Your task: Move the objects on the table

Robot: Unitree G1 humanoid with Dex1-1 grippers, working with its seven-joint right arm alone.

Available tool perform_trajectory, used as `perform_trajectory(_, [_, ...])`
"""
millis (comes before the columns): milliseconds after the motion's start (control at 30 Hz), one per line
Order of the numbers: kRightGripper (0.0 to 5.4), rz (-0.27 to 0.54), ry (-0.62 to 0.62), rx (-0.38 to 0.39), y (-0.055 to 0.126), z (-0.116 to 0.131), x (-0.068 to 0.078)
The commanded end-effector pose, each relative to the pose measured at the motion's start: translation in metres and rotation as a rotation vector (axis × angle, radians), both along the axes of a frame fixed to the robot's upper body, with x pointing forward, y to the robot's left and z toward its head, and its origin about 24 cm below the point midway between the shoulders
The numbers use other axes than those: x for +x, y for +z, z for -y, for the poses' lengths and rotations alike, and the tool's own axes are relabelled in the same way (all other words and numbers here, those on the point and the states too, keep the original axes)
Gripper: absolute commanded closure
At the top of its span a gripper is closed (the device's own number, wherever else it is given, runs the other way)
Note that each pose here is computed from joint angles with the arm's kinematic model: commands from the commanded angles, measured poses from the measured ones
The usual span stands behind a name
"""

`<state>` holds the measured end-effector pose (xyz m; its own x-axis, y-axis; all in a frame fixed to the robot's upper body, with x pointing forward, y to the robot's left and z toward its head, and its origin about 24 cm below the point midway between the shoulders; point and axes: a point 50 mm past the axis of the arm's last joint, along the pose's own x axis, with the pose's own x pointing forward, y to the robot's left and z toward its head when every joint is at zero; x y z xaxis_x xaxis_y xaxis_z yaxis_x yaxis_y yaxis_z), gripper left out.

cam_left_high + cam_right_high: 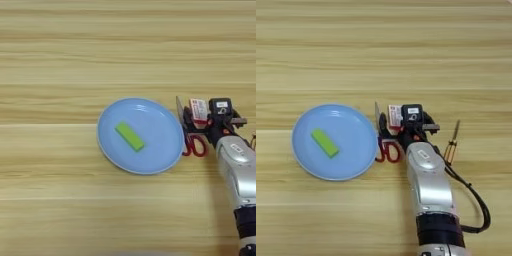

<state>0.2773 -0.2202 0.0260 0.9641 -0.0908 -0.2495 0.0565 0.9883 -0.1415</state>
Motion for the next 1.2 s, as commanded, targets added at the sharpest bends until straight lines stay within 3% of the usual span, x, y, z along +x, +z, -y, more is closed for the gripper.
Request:
perform_trajectory(33, [0.04,0.14,0.01,-0.026,0.032,0.002,0.018])
perform_trajectory(867, [0.04,0.085,-0.05,-0.024,0.02,0.013,0.021])
perform_trajectory(1200, [1.04,0.063,-0.044,-0.022,0.016,0.012,0.021])
